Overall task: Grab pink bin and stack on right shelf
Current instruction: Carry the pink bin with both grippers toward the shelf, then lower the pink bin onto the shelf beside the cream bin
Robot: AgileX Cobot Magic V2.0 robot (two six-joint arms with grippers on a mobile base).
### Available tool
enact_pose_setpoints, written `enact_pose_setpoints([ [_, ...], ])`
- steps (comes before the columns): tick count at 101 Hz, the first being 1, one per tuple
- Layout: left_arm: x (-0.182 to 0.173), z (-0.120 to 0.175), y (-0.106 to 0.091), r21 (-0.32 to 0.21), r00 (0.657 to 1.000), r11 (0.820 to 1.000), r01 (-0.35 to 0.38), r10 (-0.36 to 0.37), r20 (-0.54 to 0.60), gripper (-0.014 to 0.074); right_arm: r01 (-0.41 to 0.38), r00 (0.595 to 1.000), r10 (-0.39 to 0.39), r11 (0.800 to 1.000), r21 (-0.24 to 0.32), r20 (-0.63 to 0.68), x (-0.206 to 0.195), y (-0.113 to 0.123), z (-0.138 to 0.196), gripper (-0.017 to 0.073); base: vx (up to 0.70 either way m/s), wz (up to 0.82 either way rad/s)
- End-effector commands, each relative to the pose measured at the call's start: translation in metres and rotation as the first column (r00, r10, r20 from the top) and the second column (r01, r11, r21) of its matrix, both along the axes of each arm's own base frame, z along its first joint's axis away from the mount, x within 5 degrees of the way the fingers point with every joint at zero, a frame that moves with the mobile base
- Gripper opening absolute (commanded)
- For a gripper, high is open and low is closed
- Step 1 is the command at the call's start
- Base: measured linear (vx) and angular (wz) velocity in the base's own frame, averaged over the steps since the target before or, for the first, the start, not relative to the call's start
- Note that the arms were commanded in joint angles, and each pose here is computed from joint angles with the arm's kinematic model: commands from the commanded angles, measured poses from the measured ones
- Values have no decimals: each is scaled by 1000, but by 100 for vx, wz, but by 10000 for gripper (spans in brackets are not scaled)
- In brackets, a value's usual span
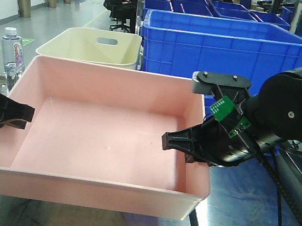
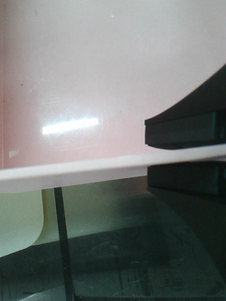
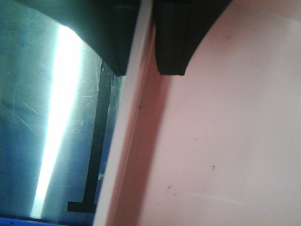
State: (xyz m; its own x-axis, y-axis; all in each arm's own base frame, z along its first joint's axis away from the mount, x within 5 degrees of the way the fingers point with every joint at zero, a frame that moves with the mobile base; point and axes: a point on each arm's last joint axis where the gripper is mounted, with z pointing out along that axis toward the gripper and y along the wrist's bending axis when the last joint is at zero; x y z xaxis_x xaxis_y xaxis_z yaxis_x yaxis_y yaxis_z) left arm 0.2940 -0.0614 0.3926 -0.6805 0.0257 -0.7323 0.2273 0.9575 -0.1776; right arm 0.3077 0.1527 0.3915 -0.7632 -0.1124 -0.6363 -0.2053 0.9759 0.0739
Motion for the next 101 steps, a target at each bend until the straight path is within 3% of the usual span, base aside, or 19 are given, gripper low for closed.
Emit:
enact_pose_setpoints([
  [1,-5,28,1,-44,988,999,-11,18,152,-5,-14,989,10,1000,27,148,-7,-8,31,-8,0,0],
  [24,-5,28,1,-46,988,999,-11,18,153,-5,-25,981,15,998,49,193,-4,-6,34,-8,0,0],
  [47,-5,29,1,-48,986,999,-14,22,167,-5,-56,976,25,989,138,217,-3,1,38,-8,0,0],
  [62,-5,27,1,-48,989,999,-10,17,147,-5,-65,976,38,990,123,213,2,4,32,-8,0,0],
  [71,-1,19,0,-37,995,999,-5,9,98,-5,-81,980,64,993,86,190,10,8,21,-8,0,0],
  [85,18,-17,-4,-23,998,1000,-8,6,-63,-5,-91,990,87,995,33,113,27,17,-7,-6,0,0],
  [101,33,-46,-6,0,988,1000,1,-1,-155,2,-90,995,89,996,6,46,43,26,-35,11,0,0],
])
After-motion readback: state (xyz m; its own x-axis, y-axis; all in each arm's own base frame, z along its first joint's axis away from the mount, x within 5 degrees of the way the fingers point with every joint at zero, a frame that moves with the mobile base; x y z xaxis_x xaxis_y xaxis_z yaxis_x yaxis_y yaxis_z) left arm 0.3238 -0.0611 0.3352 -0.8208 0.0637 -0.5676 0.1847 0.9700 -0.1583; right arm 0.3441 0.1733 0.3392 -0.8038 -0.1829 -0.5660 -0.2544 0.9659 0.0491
